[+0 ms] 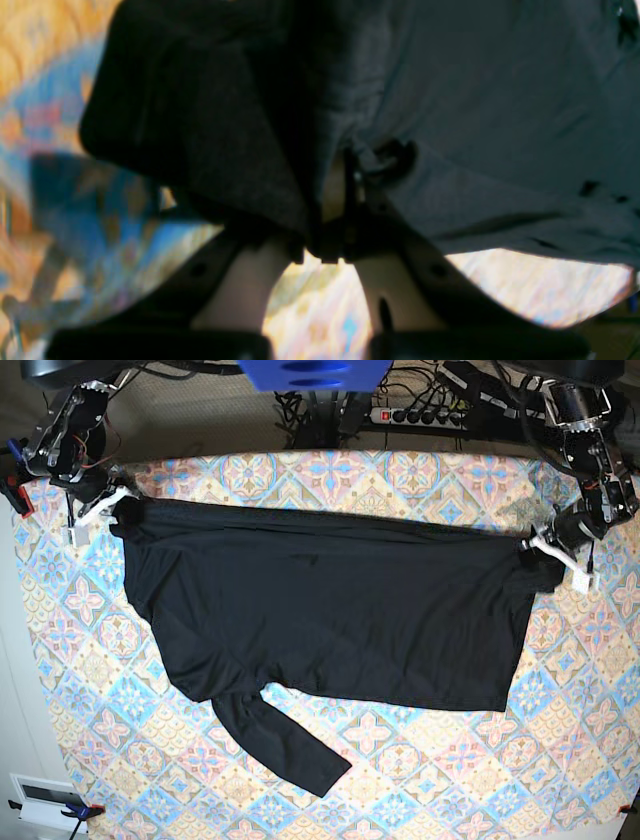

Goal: Layout the t-shirt on the table in an organized manner, then fold the t-shirt properly
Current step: 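Hold the shirt edge with both grippers and stretch it taut apart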

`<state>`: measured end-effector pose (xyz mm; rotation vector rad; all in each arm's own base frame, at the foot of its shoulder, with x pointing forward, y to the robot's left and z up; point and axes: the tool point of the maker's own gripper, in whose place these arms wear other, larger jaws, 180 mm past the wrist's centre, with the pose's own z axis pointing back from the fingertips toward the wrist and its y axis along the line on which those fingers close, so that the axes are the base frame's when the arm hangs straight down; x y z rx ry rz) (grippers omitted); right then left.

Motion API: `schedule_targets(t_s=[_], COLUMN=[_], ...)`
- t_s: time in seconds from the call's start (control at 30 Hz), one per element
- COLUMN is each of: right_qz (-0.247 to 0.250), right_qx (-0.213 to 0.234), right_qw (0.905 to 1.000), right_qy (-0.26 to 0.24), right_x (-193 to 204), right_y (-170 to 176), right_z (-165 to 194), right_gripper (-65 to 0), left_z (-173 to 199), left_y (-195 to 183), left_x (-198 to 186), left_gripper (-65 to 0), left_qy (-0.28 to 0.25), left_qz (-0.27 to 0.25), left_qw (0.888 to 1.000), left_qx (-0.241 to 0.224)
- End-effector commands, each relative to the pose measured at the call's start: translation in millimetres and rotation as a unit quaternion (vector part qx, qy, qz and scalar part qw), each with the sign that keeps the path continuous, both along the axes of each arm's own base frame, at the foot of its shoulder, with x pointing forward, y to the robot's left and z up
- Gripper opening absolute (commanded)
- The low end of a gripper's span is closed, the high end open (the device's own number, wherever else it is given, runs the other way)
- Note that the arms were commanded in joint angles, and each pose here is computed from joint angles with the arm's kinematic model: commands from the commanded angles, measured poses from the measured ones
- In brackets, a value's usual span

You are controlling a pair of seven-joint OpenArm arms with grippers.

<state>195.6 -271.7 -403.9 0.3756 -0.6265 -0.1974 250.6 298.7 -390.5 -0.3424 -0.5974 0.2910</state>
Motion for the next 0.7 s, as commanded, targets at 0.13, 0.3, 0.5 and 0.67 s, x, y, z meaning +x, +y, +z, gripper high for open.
schedule_targets(t_s=[0.13, 0.3, 0.5, 0.67], right_qz=[0.005, 0.006, 0.006, 0.007], right_qx=[-0.023, -0.024, -0.024, -0.024], right_qw=[0.9997, 0.9996, 0.9993, 0.9989], right_qy=[-0.004, 0.013, 0.029, 0.039], right_x=[-11, -24, -37, -45], right_y=[-9, -9, -10, -9], right_z=[8, 3, -3, -6], right_gripper=[-65.0, -65.0, -65.0, -65.0], left_z=[10, 11, 1, -3], left_y=[25, 53, 55, 49], left_x=[-19, -50, -73, -74], left_gripper=[-65.0, -65.0, -65.0, -65.0], left_qy=[0.009, 0.043, 0.070, 0.073], left_qz=[0.013, 0.053, 0.054, 0.056], left_qw=[0.999, 0.997, 0.995, 0.995], left_qx=[0.027, 0.032, 0.036, 0.029])
